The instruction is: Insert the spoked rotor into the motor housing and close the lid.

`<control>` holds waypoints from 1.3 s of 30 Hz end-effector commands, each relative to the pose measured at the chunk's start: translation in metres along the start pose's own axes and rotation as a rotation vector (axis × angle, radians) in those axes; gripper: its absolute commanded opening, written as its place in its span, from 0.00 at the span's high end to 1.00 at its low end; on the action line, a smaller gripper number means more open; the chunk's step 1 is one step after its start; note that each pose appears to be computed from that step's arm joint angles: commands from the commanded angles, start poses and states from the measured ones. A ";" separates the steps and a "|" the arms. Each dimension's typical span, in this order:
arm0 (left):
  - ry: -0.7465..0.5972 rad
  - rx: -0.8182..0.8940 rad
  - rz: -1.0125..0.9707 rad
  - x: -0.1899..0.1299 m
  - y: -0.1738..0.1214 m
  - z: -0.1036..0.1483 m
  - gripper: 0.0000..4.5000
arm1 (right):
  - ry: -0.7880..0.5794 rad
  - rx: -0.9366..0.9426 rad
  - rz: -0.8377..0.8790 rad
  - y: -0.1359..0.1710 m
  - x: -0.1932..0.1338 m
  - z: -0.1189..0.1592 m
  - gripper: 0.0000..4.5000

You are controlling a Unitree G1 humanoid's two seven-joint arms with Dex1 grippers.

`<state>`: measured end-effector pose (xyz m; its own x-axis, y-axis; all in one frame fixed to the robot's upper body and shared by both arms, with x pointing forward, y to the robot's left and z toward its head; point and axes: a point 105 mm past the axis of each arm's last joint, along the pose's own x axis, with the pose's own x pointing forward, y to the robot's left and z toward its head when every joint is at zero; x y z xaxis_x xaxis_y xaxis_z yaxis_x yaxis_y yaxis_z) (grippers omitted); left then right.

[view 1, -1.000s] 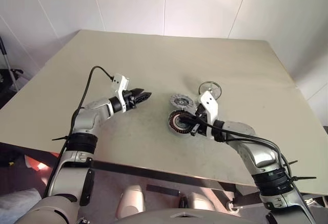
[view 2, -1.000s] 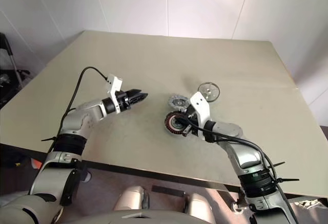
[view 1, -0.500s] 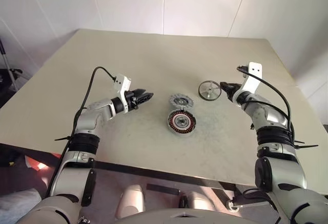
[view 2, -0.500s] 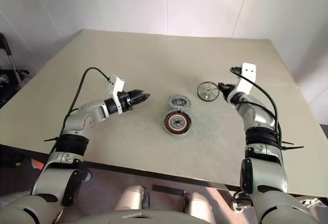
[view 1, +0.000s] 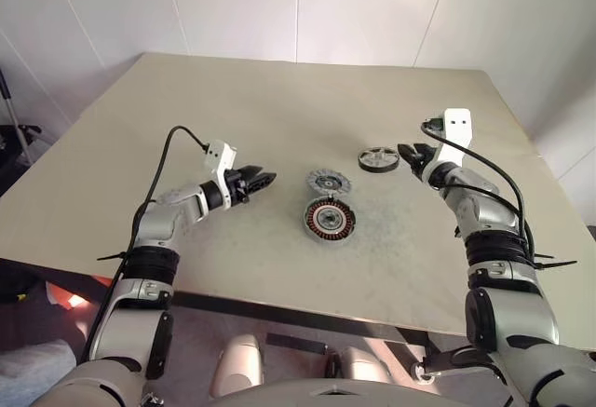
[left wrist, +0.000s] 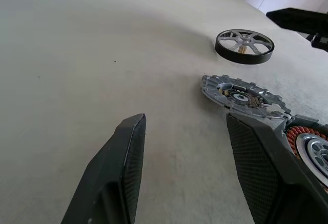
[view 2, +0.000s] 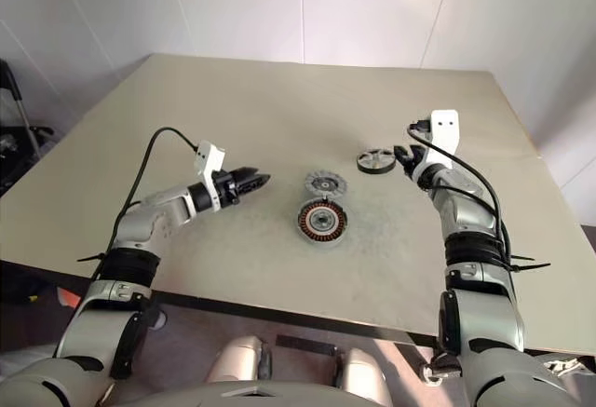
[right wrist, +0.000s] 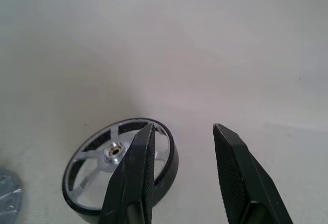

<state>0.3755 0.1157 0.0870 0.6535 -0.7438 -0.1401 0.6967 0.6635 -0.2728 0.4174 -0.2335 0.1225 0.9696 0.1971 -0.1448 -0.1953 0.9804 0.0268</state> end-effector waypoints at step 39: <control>-0.039 0.034 0.018 -0.005 -0.002 0.010 0.41 | 0.123 -0.090 0.020 0.014 0.011 -0.043 0.94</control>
<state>0.3717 0.1168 0.0821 0.6644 -0.7317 -0.1520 0.6847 0.6775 -0.2685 0.4175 -0.2121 0.0775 0.9357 0.2387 -0.2599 -0.2583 0.9651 -0.0436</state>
